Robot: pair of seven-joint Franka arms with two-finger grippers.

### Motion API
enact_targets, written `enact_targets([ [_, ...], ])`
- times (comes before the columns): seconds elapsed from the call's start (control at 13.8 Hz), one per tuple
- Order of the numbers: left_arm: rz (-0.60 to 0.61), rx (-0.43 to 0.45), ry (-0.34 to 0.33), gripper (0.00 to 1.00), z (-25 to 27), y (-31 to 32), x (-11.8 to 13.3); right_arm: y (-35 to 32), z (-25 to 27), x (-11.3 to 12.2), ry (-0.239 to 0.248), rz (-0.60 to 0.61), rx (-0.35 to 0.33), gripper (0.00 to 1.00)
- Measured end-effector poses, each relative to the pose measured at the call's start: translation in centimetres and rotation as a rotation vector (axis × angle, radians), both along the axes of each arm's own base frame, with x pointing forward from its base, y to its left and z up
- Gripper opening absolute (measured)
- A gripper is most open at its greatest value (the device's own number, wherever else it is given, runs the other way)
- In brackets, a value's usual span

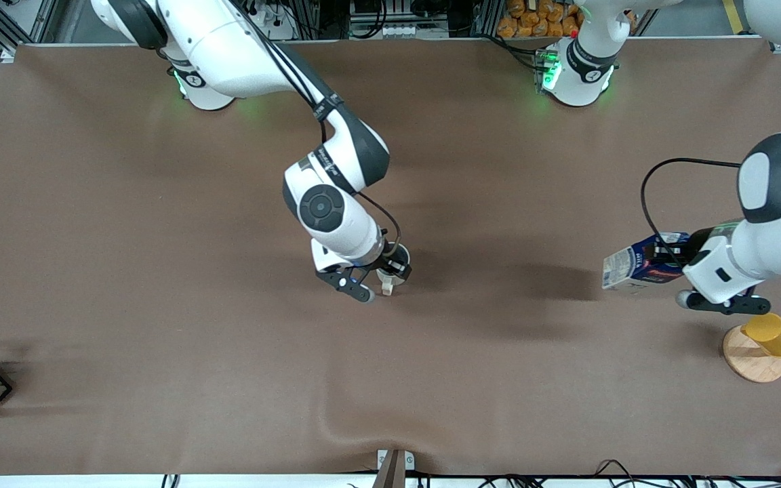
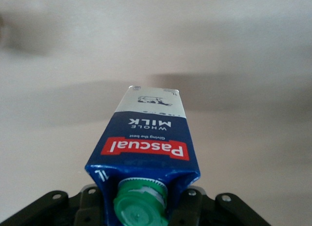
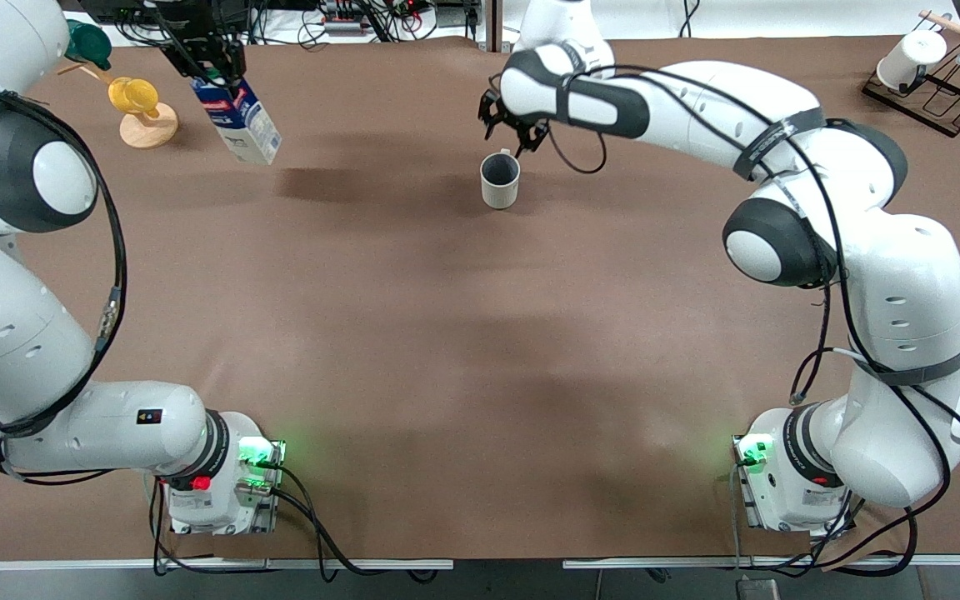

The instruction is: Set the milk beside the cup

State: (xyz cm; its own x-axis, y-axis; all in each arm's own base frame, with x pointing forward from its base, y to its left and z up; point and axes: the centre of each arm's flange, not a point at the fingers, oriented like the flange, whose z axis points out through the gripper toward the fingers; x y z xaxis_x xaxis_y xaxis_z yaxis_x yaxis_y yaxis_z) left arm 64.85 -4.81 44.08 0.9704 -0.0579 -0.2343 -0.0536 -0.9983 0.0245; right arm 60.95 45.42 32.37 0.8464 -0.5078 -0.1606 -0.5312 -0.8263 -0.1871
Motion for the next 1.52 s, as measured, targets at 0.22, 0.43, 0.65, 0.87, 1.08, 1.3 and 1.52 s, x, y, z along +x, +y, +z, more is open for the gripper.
enact_targets([
  [0.22,0.066,0.000,-0.006,0.48,1.1,-6.0,-0.9,-8.3,5.2,4.0,0.008,0.044,-0.003,1.00],
  [0.43,0.130,0.000,0.001,0.48,1.7,-12.2,-2.4,-18.1,7.2,6.7,0.044,0.173,-0.017,1.00],
  [0.65,0.180,-0.005,0.016,0.48,2.6,-19.1,-5.0,-26.6,8.8,7.5,0.056,0.308,-0.093,1.00],
  [0.87,0.206,0.009,0.047,0.48,2.9,-27.7,-9.7,-33.0,11.4,6.4,0.032,0.406,-0.129,1.00],
  [1.08,0.190,-0.007,0.076,0.48,2.5,-35.0,-14.2,-41.5,13.9,4.9,-0.005,0.494,-0.120,1.00],
  [1.3,0.179,-0.070,0.054,0.50,0.0,-41.2,-16.7,-50.5,15.9,3.2,-0.049,0.535,-0.109,1.00],
  [1.52,0.157,-0.045,0.081,0.50,-4.5,-45.7,-19.6,-52.7,21.6,0.8,-0.118,0.532,-0.128,1.00],
])
